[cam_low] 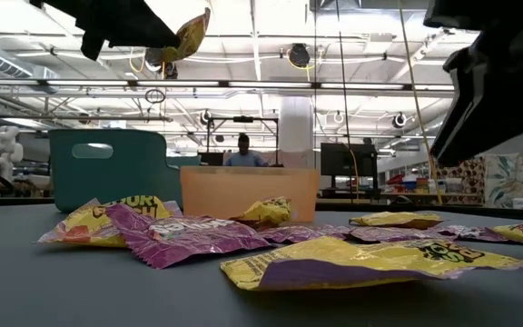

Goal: Sort candy
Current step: Put the yellow candy into the green bin

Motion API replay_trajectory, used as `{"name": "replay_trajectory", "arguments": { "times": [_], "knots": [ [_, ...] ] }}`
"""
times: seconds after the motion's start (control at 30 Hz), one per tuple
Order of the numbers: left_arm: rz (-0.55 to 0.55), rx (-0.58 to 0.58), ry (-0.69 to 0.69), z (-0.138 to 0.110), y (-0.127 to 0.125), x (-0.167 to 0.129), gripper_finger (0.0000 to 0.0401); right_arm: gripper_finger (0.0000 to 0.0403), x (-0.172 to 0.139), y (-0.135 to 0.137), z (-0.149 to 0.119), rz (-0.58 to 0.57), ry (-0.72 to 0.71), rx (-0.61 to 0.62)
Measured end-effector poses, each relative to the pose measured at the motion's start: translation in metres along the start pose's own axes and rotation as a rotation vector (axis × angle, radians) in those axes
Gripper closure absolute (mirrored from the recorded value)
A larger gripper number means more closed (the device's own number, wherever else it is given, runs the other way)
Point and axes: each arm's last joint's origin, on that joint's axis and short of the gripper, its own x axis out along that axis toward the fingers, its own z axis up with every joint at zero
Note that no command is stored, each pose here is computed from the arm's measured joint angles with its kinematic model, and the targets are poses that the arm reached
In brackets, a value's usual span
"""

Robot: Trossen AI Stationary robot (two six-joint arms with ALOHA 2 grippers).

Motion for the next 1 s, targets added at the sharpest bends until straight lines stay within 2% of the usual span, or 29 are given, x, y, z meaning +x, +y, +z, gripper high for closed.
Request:
{"name": "replay_trajectory", "arguments": {
  "times": [0.2, 0.47, 0.73, 1.0],
  "knots": [
    [-0.031, -0.010, 0.006, 0.001, -0.001, 0.000, 0.0384, 0.0280, 0.021, 0.000, 0.001, -0.052, 0.038, -0.028],
    [-0.030, 0.030, 0.010, 0.000, -0.001, 0.000, 0.0384, 0.0280, 0.042, -0.004, 0.006, -0.093, 0.076, -0.130],
    [-0.026, 0.075, 0.020, -0.001, 0.000, 0.000, 0.0384, 0.0280, 0.050, -0.011, 0.009, -0.066, 0.133, -0.125],
    [-0.026, 0.168, 0.014, -0.001, -0.001, 0.000, 0.0384, 0.0280, 0.069, -0.022, -0.003, -0.047, 0.170, -0.083]
  ]
}}
